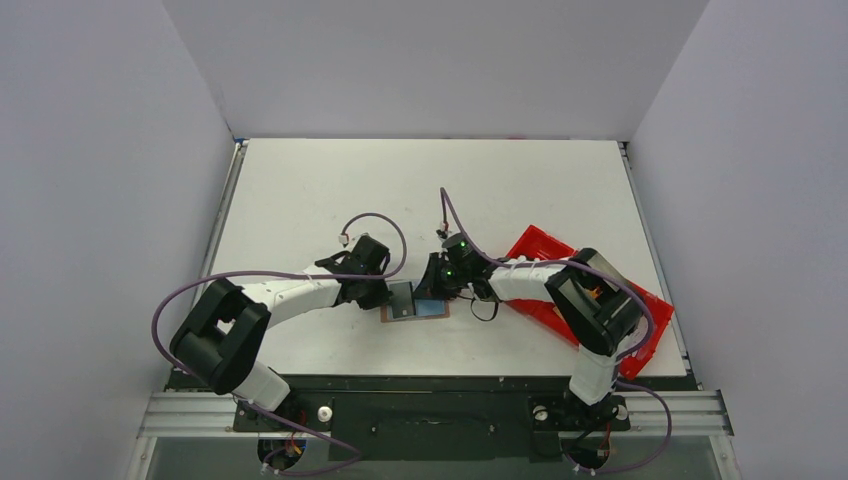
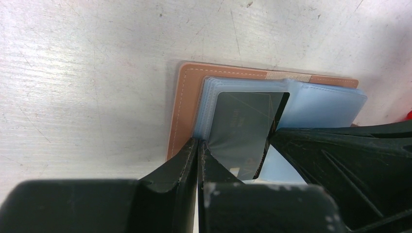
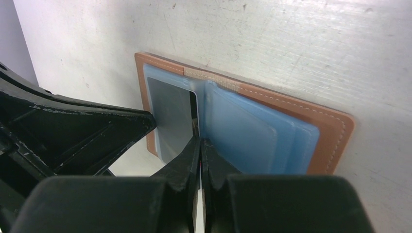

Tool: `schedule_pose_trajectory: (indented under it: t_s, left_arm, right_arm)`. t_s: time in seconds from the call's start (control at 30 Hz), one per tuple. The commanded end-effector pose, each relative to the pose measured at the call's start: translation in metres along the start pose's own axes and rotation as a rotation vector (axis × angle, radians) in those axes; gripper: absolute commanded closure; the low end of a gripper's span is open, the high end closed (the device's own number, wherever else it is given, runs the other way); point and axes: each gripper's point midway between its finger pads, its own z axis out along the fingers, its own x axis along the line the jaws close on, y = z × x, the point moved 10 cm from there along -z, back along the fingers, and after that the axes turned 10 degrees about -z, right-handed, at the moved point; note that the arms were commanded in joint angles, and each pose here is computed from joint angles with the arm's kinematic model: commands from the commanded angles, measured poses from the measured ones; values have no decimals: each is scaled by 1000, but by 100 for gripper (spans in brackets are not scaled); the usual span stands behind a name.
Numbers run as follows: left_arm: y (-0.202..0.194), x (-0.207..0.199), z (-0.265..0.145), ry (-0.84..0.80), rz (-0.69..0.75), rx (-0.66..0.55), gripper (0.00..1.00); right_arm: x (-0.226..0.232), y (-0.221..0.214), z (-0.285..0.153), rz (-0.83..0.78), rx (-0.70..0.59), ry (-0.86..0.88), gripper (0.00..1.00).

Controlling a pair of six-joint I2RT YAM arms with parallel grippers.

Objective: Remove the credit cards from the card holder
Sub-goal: Remove the credit card from the card holder.

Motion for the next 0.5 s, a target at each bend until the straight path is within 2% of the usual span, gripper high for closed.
schedule_pose_trajectory:
  t_s: [0.0,0.33,0.47]
  left_arm:
    - [-31,74,19,369,63,131,100]
    - [-33,78,19,374,58,136,100]
    - [-33,78,20,376,58,138,100]
  right_arm:
    - [-9,3,-13,-21,-33,-78,100]
    - [-8,7,-18,-30,-44,-78,100]
    - [-3,5,-16,-19,-50,3,87]
